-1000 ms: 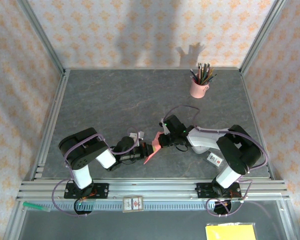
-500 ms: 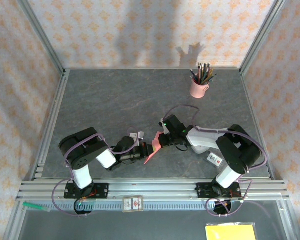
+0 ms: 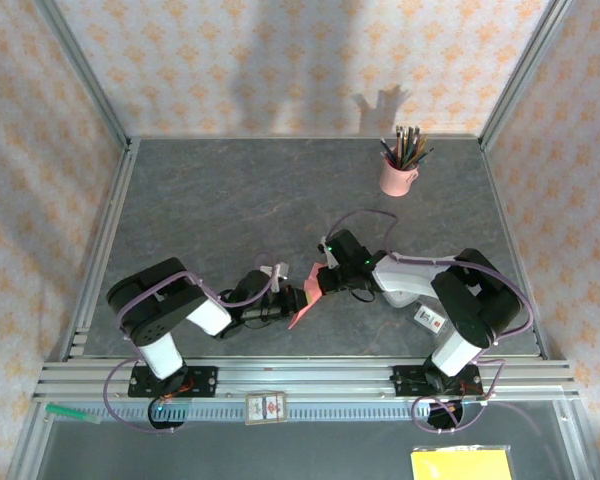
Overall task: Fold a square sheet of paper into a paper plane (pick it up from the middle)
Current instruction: Perform the fifth fold on the wing at the bottom-center of the table.
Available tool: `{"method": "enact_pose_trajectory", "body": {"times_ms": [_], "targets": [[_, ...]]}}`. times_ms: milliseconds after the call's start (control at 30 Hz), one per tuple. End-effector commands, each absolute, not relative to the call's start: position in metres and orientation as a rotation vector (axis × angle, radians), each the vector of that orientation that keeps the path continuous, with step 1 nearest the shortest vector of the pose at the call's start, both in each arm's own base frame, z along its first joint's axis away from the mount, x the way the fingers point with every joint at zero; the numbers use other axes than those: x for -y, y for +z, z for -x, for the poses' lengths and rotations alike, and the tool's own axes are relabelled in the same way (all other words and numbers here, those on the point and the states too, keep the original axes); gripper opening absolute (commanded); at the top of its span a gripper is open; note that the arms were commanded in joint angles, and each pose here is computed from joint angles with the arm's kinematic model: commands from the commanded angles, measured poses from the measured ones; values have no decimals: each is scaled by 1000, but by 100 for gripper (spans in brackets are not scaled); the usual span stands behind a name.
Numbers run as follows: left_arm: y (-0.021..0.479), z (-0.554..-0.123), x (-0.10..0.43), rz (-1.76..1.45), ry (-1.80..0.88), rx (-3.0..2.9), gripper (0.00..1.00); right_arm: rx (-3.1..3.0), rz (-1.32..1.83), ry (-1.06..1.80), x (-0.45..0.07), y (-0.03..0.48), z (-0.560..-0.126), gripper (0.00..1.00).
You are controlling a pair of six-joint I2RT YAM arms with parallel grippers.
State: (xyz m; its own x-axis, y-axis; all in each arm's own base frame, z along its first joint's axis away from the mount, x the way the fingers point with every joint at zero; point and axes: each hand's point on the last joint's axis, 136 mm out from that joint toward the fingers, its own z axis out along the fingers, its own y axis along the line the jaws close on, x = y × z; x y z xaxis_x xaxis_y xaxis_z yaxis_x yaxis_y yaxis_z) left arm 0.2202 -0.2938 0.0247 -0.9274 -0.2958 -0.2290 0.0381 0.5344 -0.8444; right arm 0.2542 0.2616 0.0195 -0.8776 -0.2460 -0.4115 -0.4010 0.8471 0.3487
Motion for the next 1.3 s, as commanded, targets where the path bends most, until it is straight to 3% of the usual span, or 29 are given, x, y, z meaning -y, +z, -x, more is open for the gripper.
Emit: {"method": "enact_pose_trajectory", "body": {"times_ms": [0, 333, 533, 1067, 1267], "targets": [[-6, -202, 272, 233, -1169, -2600, 16, -2759, 475, 441, -236, -4, -247, 3], [42, -211, 271, 168, -1126, -2517, 22, -2756, 475, 446, -237, -4, -248, 2], [71, -211, 285, 94, -1134, -2464, 21, -2757, 478, 445, -237, -4, -248, 2], [72, -208, 323, -92, -1231, -2469, 15, -2758, 479, 442, -236, -4, -247, 2], [50, -211, 310, -57, -1106, -2544, 13, -2762, 480, 440, -236, -5, -247, 2]]}}
